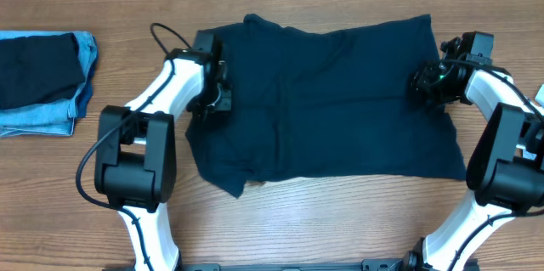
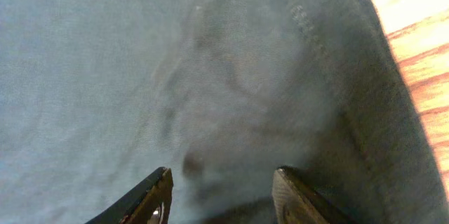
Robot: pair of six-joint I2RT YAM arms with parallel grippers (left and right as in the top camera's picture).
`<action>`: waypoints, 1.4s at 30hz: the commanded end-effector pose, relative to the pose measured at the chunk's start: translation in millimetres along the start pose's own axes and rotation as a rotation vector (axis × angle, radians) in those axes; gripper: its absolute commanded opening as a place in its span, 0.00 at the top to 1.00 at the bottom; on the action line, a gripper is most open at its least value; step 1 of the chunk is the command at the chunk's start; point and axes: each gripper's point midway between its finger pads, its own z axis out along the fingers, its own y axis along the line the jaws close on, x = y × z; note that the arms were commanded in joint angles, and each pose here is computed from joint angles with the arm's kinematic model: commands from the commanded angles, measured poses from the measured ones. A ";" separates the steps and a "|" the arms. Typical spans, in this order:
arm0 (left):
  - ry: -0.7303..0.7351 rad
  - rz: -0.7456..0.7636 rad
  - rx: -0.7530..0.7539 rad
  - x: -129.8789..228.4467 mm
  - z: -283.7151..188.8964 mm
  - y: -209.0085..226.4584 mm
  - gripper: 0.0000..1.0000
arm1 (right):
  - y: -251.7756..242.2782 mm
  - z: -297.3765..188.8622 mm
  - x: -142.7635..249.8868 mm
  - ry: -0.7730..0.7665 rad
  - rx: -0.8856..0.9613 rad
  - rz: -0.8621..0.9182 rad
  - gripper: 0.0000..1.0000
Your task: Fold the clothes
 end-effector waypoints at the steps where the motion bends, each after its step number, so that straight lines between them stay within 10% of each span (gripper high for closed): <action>1: 0.025 -0.045 -0.046 0.9 8.6 25.2 0.56 | -19.9 11.1 -1.4 0.004 0.075 0.020 0.50; 13: 0.039 -0.071 -0.073 3.4 6.8 40.1 0.58 | -69.3 -6.9 -23.8 -0.067 0.203 0.071 0.49; 23: -0.094 -0.001 0.115 -45.9 -71.7 -4.5 0.60 | 9.6 -101.8 -82.4 -0.168 -0.027 -0.004 0.37; 27: -0.259 0.114 0.101 -77.0 -116.9 -24.2 0.44 | 44.7 -127.9 -87.7 -0.192 -0.168 -0.038 0.34; 35: -0.481 0.158 0.171 -140.6 -104.3 -59.4 0.45 | 86.8 -76.3 -71.5 -0.109 -0.235 -0.068 0.38; 42: -0.390 0.130 0.226 -139.5 -45.4 -70.3 0.55 | 107.5 -14.3 -52.9 -0.059 -0.170 -0.110 0.51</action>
